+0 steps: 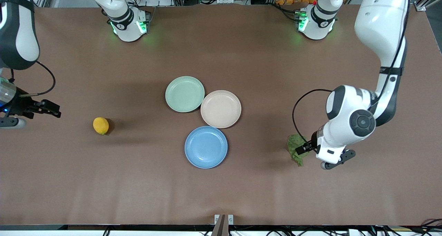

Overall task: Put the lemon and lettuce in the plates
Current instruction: 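Lower the left gripper onto the lettuce while the right gripper descends to the lemon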

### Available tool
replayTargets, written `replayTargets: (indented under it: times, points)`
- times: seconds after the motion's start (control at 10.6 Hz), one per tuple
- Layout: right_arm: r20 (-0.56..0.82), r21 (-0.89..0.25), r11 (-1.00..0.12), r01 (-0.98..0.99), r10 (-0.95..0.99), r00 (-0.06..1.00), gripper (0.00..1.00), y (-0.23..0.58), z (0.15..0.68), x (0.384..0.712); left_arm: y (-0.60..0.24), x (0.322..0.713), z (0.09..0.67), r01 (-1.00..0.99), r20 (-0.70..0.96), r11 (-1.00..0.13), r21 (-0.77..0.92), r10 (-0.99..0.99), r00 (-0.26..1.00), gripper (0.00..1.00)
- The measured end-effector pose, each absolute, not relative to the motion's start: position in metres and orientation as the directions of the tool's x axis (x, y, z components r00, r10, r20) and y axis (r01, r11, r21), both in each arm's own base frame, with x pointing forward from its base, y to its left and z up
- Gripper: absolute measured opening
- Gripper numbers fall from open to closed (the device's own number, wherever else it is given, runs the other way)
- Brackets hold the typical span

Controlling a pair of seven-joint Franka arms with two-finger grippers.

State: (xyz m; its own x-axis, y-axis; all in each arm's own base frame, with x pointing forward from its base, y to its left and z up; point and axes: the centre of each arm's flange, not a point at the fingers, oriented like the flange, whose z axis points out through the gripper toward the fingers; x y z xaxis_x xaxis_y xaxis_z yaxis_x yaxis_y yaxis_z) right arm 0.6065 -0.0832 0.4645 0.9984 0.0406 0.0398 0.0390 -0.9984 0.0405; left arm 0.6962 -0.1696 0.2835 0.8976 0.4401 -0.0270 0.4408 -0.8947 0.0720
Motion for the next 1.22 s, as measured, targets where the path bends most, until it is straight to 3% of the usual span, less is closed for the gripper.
replayTargets:
  times: [1.22]
  points:
    - [0.023,0.048,-0.995,0.093,0.094,0.995,1.0,-0.063,0.237,0.586,-0.179,0.697,0.187,0.458,-0.007,-0.886,0.067,0.459,0.888,1.0]
